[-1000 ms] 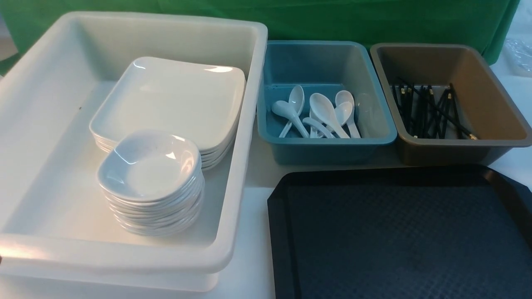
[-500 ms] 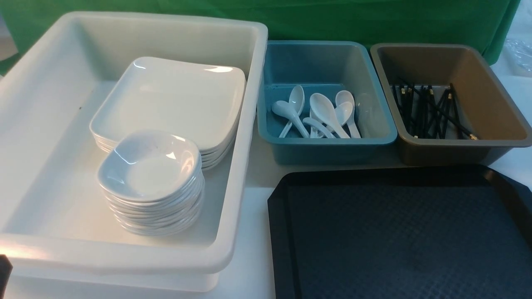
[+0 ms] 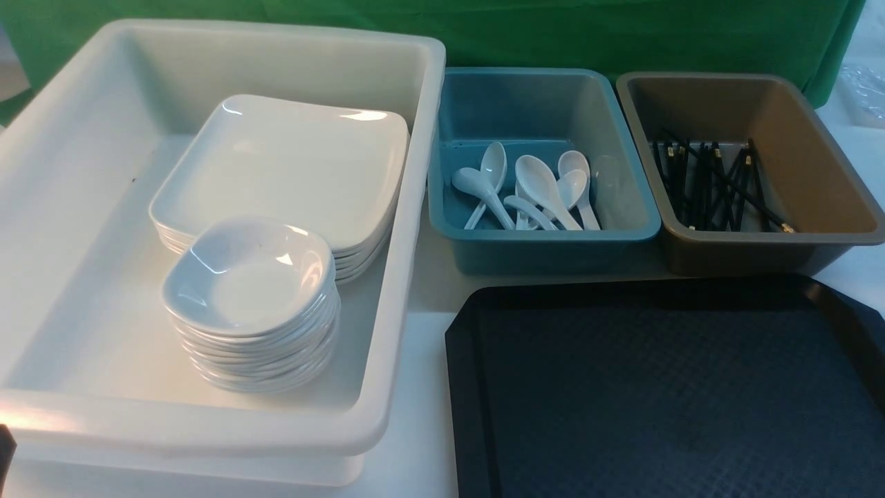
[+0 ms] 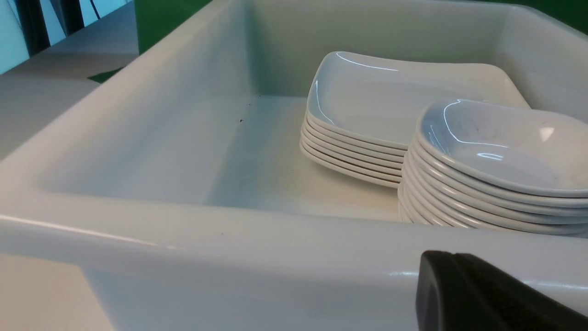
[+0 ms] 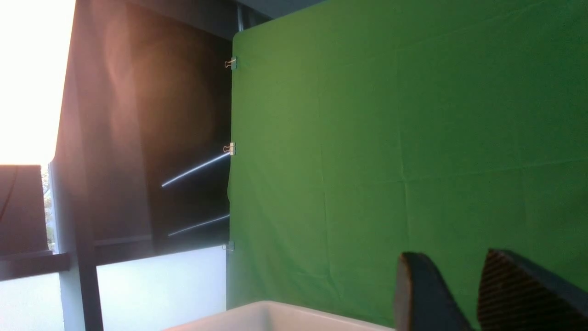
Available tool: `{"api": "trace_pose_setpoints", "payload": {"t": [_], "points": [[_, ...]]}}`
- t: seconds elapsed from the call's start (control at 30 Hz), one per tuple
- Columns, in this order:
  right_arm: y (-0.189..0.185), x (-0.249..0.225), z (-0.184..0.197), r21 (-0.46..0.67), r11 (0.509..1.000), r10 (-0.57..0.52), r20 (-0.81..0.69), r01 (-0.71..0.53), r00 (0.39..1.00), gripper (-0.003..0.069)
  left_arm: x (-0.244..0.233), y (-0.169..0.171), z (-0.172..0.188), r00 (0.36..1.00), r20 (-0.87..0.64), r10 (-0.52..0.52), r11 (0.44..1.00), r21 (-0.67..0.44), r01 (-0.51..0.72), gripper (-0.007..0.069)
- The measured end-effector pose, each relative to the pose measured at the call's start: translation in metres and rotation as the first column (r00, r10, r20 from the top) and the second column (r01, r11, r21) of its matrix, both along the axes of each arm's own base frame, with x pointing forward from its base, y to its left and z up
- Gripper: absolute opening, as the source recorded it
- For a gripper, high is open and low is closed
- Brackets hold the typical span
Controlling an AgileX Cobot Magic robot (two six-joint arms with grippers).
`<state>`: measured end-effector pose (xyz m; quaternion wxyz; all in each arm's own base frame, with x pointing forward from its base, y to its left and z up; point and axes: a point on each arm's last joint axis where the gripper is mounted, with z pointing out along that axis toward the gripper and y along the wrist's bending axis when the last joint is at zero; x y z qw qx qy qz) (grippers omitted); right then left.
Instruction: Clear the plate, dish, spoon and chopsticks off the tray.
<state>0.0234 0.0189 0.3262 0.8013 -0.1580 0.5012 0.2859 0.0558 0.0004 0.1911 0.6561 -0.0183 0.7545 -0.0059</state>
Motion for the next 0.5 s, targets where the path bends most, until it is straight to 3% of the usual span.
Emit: {"api": "trace_pose_setpoints", "payload": {"t": [0.27, 0.4, 0.5], "points": [[0.0, 0.004, -0.009, -0.057, 0.998, -0.033, -0.086, 0.028, 0.996, 0.0237, 0.0, 0.0, 0.0, 1.0, 0.0, 0.0, 1.0, 0.004, 0.0, 0.0003], [-0.002, 0.011, -0.026, -0.151, 0.978, -0.177, -0.22, 0.146, 0.959, 0.0237, 0.0, 0.0, 0.0, 1.0, 0.0, 0.0, 1.0, 0.004, 0.0, 0.0003], [-0.005, 0.02, -0.051, -0.251, 0.933, -0.33, -0.306, 0.259, 0.893, 0.0239, 0.0, 0.0, 0.0, 1.0, 0.0, 0.0, 1.0, 0.004, 0.0, 0.0003]]}}
